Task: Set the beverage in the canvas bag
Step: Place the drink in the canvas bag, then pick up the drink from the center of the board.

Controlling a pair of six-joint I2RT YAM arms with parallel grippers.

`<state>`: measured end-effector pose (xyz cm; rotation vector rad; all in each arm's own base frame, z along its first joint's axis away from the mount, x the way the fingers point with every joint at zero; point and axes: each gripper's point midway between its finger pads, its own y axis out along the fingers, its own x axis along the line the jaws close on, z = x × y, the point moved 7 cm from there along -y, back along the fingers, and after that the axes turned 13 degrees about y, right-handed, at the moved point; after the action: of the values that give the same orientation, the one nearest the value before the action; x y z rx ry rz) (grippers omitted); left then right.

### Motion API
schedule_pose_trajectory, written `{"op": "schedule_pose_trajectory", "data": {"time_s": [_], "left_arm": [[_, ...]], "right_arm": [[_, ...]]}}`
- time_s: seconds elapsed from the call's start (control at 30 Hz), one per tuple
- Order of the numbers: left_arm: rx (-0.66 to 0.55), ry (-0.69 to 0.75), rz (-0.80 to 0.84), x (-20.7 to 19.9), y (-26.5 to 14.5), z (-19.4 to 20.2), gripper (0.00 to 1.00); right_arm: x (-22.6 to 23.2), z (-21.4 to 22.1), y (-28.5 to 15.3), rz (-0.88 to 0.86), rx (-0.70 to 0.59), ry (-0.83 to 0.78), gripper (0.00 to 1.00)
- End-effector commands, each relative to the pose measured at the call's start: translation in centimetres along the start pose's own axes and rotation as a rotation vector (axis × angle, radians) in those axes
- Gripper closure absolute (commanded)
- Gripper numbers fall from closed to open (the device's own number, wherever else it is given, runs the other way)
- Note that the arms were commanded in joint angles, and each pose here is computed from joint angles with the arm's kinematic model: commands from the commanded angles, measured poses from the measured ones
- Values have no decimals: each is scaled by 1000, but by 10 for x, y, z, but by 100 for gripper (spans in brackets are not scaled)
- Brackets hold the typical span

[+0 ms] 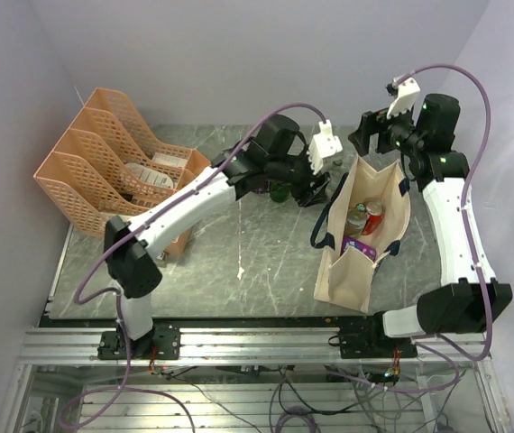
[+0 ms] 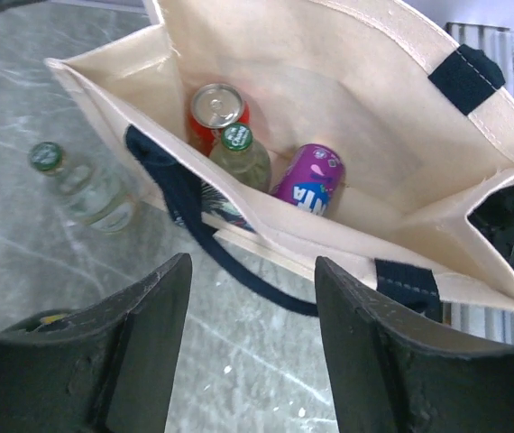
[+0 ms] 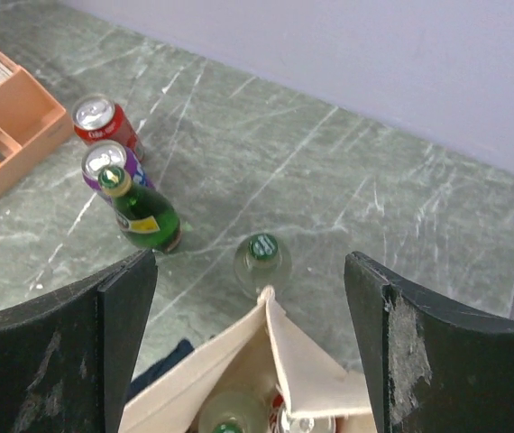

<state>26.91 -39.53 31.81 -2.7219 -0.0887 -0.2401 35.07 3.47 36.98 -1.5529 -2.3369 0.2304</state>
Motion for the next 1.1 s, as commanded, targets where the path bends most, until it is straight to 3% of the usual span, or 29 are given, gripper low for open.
{"op": "schedule_pose_trajectory", "data": {"time_s": [0.0, 0.27, 0.43, 0.7, 1.07], "left_arm": [[68, 132, -109, 0, -43, -10, 31], [124, 156, -209, 11, -81, -1, 28], [118, 103, -254, 21, -98, 9, 27], [104, -12, -347, 41, -128, 30, 27], [23, -163, -421, 60, -180, 57, 28]], "right_arm": [[4, -20, 16, -69, -28, 31, 15], [11, -11, 43, -48, 32, -32, 13], [23, 9, 57, -115, 205, -43, 10], [74, 29, 94, -257, 269, -138, 8], [81, 72, 158, -284, 414, -82, 12]]}}
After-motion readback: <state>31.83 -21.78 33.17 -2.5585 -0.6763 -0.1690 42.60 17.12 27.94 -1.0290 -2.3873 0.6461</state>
